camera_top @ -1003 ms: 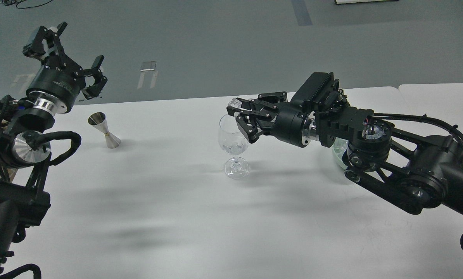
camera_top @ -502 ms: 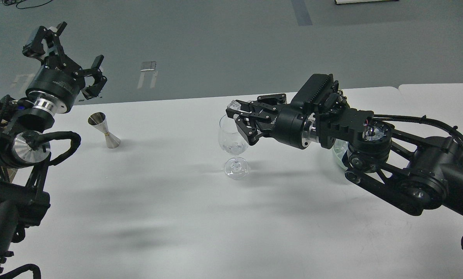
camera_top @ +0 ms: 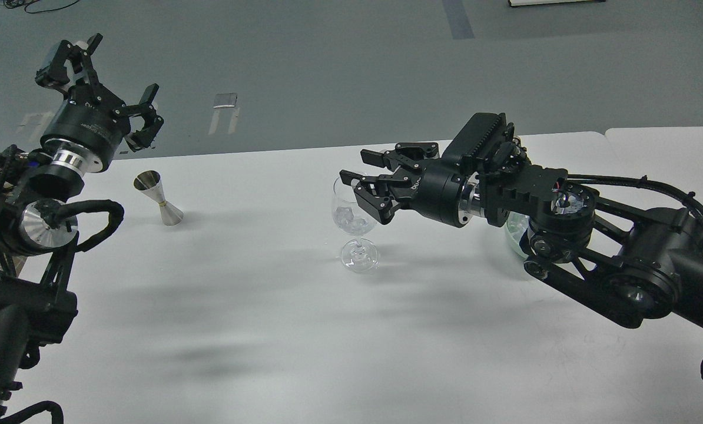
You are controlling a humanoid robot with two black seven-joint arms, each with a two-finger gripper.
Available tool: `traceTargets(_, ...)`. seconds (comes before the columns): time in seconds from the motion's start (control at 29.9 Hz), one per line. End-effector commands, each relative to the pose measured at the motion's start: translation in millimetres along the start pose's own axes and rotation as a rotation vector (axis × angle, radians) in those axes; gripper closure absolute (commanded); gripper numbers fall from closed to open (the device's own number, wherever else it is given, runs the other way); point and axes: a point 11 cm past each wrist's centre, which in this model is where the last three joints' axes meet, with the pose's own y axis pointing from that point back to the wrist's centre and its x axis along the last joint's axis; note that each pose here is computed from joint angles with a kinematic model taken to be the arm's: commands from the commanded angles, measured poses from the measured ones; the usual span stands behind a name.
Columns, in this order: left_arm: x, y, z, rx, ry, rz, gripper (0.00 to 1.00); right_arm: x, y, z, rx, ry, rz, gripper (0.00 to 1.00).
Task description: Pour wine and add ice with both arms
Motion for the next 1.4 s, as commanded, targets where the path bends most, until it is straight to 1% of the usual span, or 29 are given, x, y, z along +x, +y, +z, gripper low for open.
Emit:
traceTargets(0.0,1,0,1,0.001,-0.002,0.002,0.02,2,0,0,0.001,0.002,0.006,0.44)
traceTargets(0.03,1,0,1,0.000,-0.004,0.003,0.02,5,-1,-1,0.003,-0.001,0.018,0.37)
traceTargets(0.07,1,0,1,0.000,-0.004,0.003,0.02,5,-1,-1,0.003,-0.002,0.018,0.37)
traceTargets(0.1,1,0,2,0.000,-0.005,0.003,0.02,9,-1,0,0.000,-0.004,0.037,0.26)
traceTargets(0.13,1,0,2,0.000,-0.005,0.003,0.02,16,0,2,-0.005,-0.010,0.062,0.06)
traceTargets(0.17,2,0,2,0.000,-0.007,0.004,0.02,22,0,3,-0.008,-0.014,0.083,0.02)
traceTargets(0.23,2,0,2,-0.001,-0.008,0.004,0.02,46,0,7,-0.023,-0.042,0.170,0.00)
traceTargets(0.37,2,1,1,0.005,-0.010,0.003,0.02,78,5,21,-0.060,-0.097,0.283,0.00)
traceTargets(0.43,2,2,0,0.016,-0.014,-0.007,0.02,104,19,37,-0.084,-0.182,0.385,0.00)
traceTargets(0.64,2,2,-5,0.027,-0.014,-0.017,0.02,134,42,63,-0.100,-0.344,0.524,0.00)
traceTargets(0.67,2,3,-4,0.021,-0.013,-0.023,0.02,136,49,75,-0.122,-0.387,0.552,0.00)
traceTargets(0.74,2,3,-5,0.018,-0.011,-0.025,0.02,138,55,89,-0.144,-0.439,0.579,0.00)
traceTargets(0.8,7,6,-5,0.018,-0.009,-0.017,0.02,139,68,116,-0.183,-0.568,0.642,0.00)
traceTargets(0.84,7,6,-4,0.018,-0.010,-0.017,0.02,139,72,124,-0.190,-0.606,0.658,0.00)
traceTargets(0.9,11,8,2,0.015,-0.034,-0.010,0.02,133,82,148,-0.217,-0.755,0.707,0.00)
traceTargets(0.97,12,8,2,0.018,-0.037,-0.008,0.02,130,85,155,-0.219,-0.816,0.729,0.00)
traceTargets(1.04,13,9,0,0.022,-0.043,-0.006,0.02,123,93,170,-0.233,-0.924,0.788,0.00)
traceTargets(1.1,15,10,2,0.018,-0.040,-0.003,0.02,113,104,189,-0.266,-1.063,0.914,0.02)
traceTargets(1.14,15,10,2,0.018,-0.040,-0.003,0.02,113,104,189,-0.267,-1.064,0.915,0.02)
traceTargets(1.2,15,10,4,0.001,-0.035,0.000,0.02,104,104,199,-0.287,-1.186,1.000,0.04)
traceTargets(1.24,16,10,5,-0.008,-0.034,0.002,0.02,102,103,200,-0.285,-1.223,1.013,0.04)
traceTargets(1.3,15,10,8,-0.047,-0.030,-0.001,0.02,93,99,205,-0.240,-1.406,1.073,0.04)
traceTargets(1.34,15,10,8,-0.047,-0.030,-0.001,0.02,93,99,205,-0.240,-1.407,1.073,0.04)
traceTargets(1.37,14,10,8,-0.057,-0.030,-0.002,0.02,90,95,204,-0.206,-1.486,1.085,0.04)
